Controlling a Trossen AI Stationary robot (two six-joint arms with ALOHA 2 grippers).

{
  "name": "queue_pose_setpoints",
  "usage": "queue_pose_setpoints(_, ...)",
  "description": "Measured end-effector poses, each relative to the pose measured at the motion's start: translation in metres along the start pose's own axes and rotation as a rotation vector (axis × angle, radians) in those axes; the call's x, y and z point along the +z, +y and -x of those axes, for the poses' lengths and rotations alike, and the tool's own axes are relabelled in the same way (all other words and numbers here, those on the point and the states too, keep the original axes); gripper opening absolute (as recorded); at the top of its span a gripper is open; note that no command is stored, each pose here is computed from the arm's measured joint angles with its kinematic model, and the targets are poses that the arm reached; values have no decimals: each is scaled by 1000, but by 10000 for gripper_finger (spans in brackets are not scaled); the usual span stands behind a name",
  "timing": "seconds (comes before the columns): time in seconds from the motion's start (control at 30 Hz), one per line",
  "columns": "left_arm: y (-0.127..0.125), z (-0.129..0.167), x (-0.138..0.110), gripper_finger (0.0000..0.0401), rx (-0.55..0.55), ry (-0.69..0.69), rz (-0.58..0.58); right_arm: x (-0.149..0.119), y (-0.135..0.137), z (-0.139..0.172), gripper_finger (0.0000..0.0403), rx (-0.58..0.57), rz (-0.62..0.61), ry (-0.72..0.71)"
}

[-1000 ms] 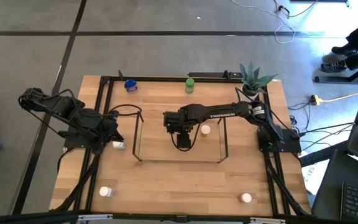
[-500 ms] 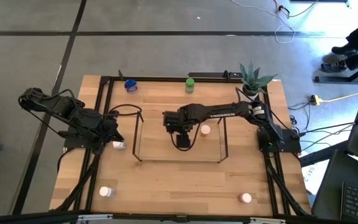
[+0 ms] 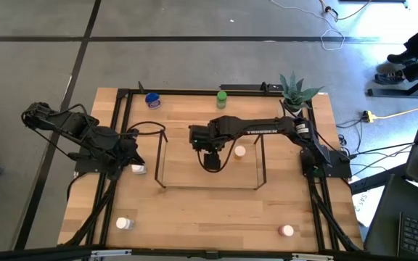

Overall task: Pick and place medicine bottles onto shelf by color
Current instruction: Put the orange pill bottle on the shelf, then put the green pill bottle on the shelf

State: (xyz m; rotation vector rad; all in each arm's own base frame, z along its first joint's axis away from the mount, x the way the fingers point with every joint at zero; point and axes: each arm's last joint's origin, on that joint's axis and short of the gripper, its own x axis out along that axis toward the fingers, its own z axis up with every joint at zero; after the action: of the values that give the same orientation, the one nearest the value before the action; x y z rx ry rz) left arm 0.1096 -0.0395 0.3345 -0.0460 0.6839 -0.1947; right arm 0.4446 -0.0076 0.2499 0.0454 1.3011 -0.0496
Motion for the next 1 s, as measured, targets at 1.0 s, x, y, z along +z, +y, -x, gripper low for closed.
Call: queue_pose_setpoints(1.0, 10, 2, 1, 25, 320, -133, 446, -4, -138, 105, 241, -100, -392, -176)
